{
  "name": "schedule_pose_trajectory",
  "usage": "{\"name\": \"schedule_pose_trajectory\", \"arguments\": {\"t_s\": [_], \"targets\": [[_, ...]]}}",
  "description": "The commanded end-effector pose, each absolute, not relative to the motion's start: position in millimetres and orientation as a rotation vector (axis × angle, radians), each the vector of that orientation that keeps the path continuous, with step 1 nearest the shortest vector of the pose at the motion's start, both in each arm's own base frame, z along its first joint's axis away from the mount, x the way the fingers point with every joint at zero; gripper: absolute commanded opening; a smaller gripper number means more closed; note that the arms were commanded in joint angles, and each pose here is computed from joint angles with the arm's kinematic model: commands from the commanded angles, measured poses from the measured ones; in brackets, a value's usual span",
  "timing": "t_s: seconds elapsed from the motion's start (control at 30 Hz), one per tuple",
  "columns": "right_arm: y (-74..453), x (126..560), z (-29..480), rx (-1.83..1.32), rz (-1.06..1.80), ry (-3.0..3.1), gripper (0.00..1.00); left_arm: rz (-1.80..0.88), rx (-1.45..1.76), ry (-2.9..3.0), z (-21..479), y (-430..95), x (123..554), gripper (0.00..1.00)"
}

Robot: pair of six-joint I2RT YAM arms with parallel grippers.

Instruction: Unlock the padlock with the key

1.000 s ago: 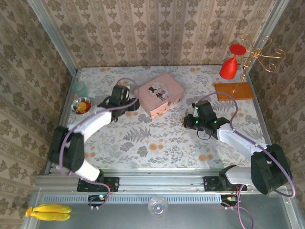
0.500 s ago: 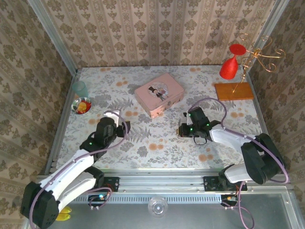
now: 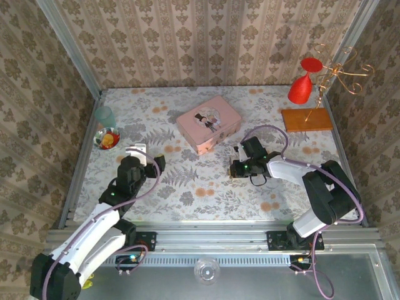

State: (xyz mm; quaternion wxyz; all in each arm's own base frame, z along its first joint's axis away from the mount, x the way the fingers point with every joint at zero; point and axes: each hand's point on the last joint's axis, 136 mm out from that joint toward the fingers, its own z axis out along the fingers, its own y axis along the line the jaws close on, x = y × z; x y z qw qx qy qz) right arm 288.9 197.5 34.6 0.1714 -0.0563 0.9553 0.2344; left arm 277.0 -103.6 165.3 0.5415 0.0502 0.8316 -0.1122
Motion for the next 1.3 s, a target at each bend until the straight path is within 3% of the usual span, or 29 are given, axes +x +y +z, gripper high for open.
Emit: {"name": "schedule_pose_trajectory", "arguments": {"t_s": [0.0, 0.2, 0.33, 0.53, 0.67, 0.77, 0.97, 1.13, 1.27], "targets": [[193.7, 282.9, 29.1, -0.191, 0.638, 2.756, 0.09, -0.251, 0.086, 1.931, 174.4, -94.2, 280.1, 0.84], [186.7, 281.9, 33.7, -0.191, 0.596, 2.749, 0.26, -0.241, 0.072, 1.927, 175.8, -91.5, 282.3, 0.86], [182.1, 281.5, 42.5, -0.19, 0.577, 2.73, 0.3, -0.247, 0.088, 1.914, 179.8, -94.8, 285.6, 0.93], [174.1, 281.9, 68.7, -0.175, 0.537, 2.685, 0.35, -0.243, 0.086, 1.902, 188.5, -97.3, 293.7, 0.94], [167.3, 282.2, 124.5, -0.173, 0.53, 2.568, 0.37, -0.219, 0.102, 1.86, 206.4, -97.1, 298.0, 1.0], [158.1, 285.3, 171.5, -0.198, 0.498, 2.402, 0.53, -0.157, 0.103, 1.838, 218.9, -92.9, 304.6, 1.0], [100.2, 297.3, 229.8, -0.063, 0.196, 2.11, 0.65, -0.034, 0.038, 1.776, 245.7, -78.1, 319.2, 1.0], [66.7, 293.3, 252.1, -0.021, 0.023, 1.918, 0.78, 0.109, 0.077, 1.691, 238.6, -69.5, 329.9, 1.0], [50.7, 283.4, 257.4, -0.002, -0.039, 1.837, 0.78, 0.1, 0.019, 1.539, 235.9, -60.4, 321.2, 1.0]]}}
